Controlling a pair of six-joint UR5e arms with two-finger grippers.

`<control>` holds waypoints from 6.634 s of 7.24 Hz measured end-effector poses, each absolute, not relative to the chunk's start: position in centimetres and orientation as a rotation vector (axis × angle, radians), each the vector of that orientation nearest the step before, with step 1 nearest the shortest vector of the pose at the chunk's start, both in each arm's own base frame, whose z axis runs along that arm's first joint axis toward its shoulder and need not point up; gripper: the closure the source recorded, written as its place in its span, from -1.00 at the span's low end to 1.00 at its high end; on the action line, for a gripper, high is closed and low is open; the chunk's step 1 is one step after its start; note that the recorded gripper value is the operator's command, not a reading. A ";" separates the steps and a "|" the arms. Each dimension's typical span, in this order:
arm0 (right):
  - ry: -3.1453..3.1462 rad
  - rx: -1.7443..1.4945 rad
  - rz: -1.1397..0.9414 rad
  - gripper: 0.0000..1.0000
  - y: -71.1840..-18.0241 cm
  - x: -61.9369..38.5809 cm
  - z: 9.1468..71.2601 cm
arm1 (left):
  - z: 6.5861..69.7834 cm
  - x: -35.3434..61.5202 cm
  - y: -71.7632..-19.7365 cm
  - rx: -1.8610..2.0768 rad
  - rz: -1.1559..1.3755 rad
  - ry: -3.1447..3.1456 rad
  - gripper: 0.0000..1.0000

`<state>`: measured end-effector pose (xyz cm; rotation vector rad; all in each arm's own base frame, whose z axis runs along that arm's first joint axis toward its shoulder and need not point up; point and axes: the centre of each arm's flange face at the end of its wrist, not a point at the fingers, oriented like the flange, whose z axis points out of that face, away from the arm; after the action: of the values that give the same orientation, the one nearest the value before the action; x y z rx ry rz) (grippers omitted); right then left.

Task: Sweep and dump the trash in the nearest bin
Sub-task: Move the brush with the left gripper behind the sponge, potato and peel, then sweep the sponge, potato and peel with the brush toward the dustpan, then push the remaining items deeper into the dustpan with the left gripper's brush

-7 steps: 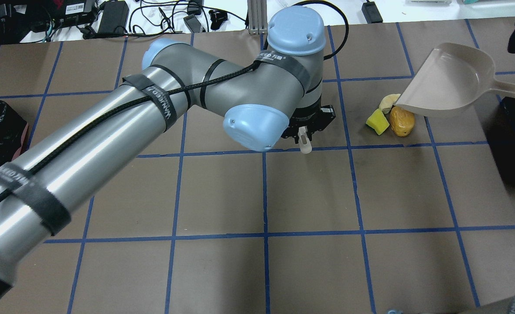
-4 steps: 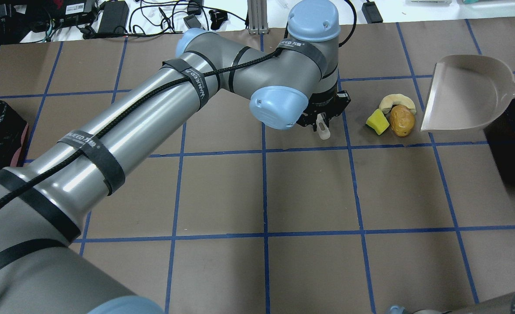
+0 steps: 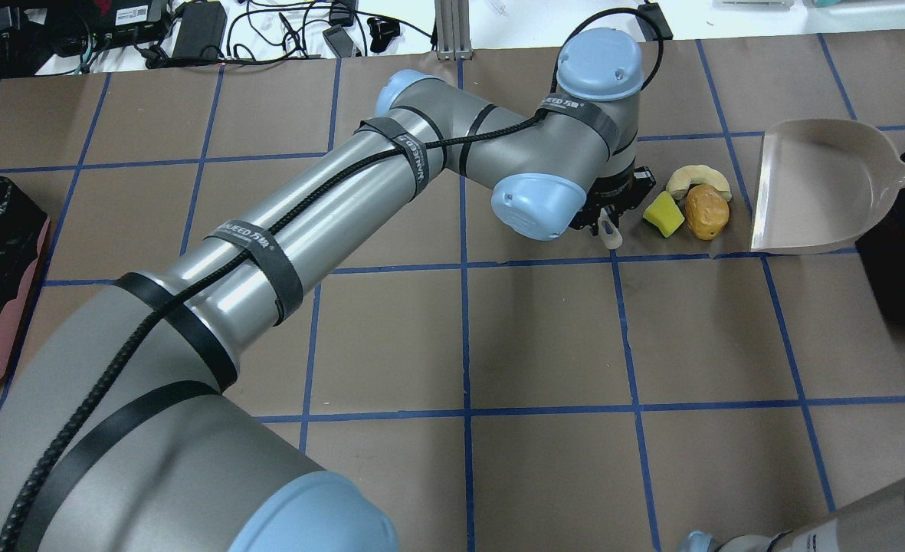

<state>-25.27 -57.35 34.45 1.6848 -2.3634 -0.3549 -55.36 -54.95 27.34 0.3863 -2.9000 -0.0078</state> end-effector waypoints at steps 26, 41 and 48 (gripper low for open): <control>-2.444 1.731 -0.336 0.95 -59.6 -23.0 26.7 | 28.7 -76.0 -44.3 0.306 0.031 -2.640 1.00; -2.473 1.755 -0.273 0.94 -59.6 -22.4 26.8 | 20.4 -64.2 -59.7 -0.499 0.254 -2.890 1.00; -2.467 1.752 -0.272 0.94 -59.6 -22.4 27.2 | 21.0 -69.9 -53.2 -0.347 0.143 -2.816 1.00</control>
<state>-22.37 -59.60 27.17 1.7521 -2.4672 -0.2722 -69.86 -53.21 21.00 -0.3467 -2.8163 0.1426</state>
